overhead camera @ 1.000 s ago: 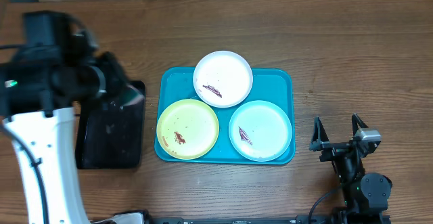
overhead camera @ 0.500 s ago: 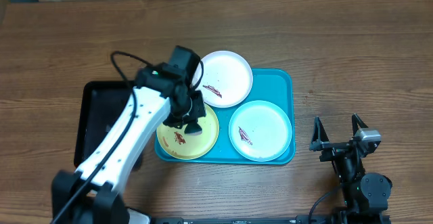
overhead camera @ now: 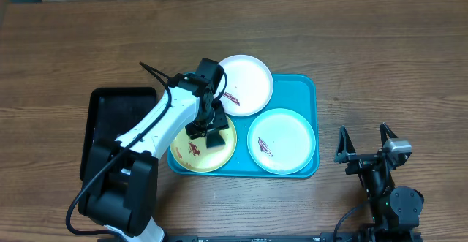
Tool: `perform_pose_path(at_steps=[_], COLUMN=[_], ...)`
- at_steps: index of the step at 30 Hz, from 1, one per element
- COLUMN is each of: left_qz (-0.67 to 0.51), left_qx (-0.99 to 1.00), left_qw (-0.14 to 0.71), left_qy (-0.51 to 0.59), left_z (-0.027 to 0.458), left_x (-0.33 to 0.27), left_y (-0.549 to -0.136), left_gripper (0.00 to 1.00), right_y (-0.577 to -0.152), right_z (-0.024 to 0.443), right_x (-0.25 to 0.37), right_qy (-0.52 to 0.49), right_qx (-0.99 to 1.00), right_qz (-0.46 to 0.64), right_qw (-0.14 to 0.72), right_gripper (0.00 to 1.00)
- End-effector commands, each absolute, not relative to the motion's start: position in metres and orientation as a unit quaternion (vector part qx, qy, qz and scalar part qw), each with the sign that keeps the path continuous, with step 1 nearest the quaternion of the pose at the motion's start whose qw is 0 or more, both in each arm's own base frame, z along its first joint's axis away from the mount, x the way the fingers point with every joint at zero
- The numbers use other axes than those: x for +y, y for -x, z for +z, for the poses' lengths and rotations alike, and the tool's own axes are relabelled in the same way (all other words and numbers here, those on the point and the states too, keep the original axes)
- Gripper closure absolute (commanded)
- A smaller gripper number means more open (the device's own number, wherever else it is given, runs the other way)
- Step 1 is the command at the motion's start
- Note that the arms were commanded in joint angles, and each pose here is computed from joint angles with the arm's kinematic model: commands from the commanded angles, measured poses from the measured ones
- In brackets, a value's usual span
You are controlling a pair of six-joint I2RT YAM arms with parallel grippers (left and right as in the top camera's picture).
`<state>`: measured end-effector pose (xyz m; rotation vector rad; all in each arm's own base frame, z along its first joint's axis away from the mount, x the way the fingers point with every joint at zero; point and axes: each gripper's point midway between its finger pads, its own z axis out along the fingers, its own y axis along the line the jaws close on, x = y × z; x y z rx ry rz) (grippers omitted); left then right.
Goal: Clean dirty plates on tray and stack at the side
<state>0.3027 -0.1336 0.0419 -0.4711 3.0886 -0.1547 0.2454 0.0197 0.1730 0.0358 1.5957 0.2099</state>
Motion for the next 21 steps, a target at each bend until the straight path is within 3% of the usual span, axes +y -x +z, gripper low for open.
perform_pose_path(at_steps=[1, 8, 9, 12, 13, 15, 17, 18, 19, 21], left_qz=[-0.047, -0.053, -0.057, -0.071, -0.077, -0.090, -0.085, -0.078, -0.069, -0.058], left_qx=[0.988, 0.985, 0.984, 0.983, 0.983, 0.980, 0.974, 0.971, 0.968, 0.964], left_qw=[-0.003, 0.013, 0.022, 0.059, 0.075, 0.120, 0.162, 0.179, 0.197, 0.213], left_qy=[0.146, 0.166, 0.167, 0.159, 0.151, 0.134, 0.136, 0.139, 0.142, 0.148], left_z=[0.041, 0.108, 0.124, 0.168, 0.182, 0.212, 0.236, 0.245, 0.254, 0.264], left_x=[-0.126, -0.099, -0.096, -0.092, -0.092, -0.090, -0.081, -0.075, -0.068, -0.059], left_y=[-0.302, -0.316, -0.319, -0.319, -0.319, -0.317, -0.309, -0.305, -0.301, -0.292], left_gripper=[0.09, 0.09, 0.12, 0.31, 0.32, 0.28, 0.18, 0.12, 0.00, 0.00], right_y=[-0.246, -0.246, -0.246, -0.246, -0.246, -0.246, -0.246, -0.246, -0.246, -0.246], right_z=[0.171, 0.171, 0.171, 0.171, 0.171, 0.171, 0.171, 0.171, 0.171, 0.171], right_x=[0.017, 0.017, 0.017, 0.017, 0.017, 0.017, 0.017, 0.017, 0.017, 0.017], right_qy=[-0.019, -0.019, -0.019, -0.019, -0.019, -0.019, -0.019, -0.019, -0.019, -0.019], right_qx=[0.714, 0.714, 0.714, 0.714, 0.714, 0.714, 0.714, 0.714, 0.714, 0.714], right_qz=[0.088, 0.088, 0.089, 0.088, 0.088, 0.088, 0.088, 0.088, 0.088, 0.089], right_qw=[0.695, 0.695, 0.695, 0.695, 0.695, 0.695, 0.695, 0.695, 0.695, 0.695], right_gripper=[0.00, 0.00, 0.00, 0.00, 0.00, 0.00, 0.00, 0.00, 0.00, 0.00])
